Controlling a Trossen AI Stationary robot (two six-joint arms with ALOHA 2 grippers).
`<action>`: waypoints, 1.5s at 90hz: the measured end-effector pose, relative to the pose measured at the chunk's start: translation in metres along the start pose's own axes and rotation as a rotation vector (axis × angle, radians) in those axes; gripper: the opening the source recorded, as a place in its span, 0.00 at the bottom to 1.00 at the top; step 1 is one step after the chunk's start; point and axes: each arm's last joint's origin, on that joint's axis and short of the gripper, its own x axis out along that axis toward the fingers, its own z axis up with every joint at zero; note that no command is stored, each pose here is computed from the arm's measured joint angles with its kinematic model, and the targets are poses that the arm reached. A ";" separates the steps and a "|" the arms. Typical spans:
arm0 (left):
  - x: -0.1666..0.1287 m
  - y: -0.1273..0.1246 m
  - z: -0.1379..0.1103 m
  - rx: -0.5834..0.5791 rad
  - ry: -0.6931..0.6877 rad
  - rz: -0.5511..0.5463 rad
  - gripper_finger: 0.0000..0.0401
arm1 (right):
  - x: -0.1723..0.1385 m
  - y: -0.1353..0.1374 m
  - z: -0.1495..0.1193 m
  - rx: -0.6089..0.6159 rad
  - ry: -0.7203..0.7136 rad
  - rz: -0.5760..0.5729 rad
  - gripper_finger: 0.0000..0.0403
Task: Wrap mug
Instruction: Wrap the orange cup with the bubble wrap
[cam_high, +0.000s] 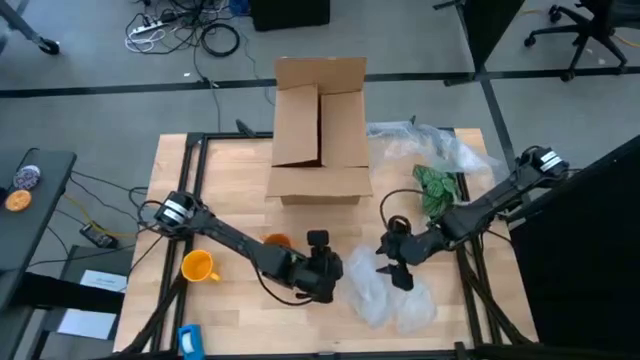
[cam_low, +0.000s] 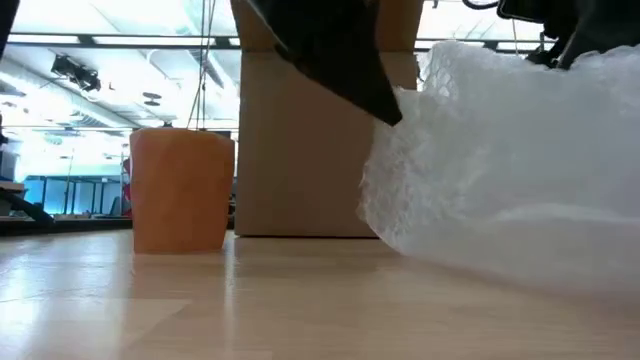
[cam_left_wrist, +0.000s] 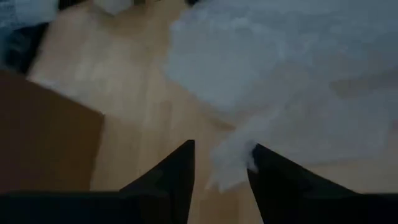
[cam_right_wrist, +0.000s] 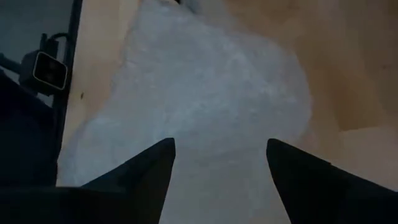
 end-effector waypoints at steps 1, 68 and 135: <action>0.000 0.000 0.000 0.001 0.000 -0.003 0.31 | 0.000 0.000 0.000 -0.001 0.000 0.001 0.58; -0.109 0.044 0.082 0.255 0.039 0.225 0.00 | -0.032 0.053 0.019 -0.154 -0.238 0.202 0.56; -0.218 0.070 0.109 0.209 -0.185 0.395 0.00 | 0.080 0.039 -0.051 0.053 0.259 -0.094 0.51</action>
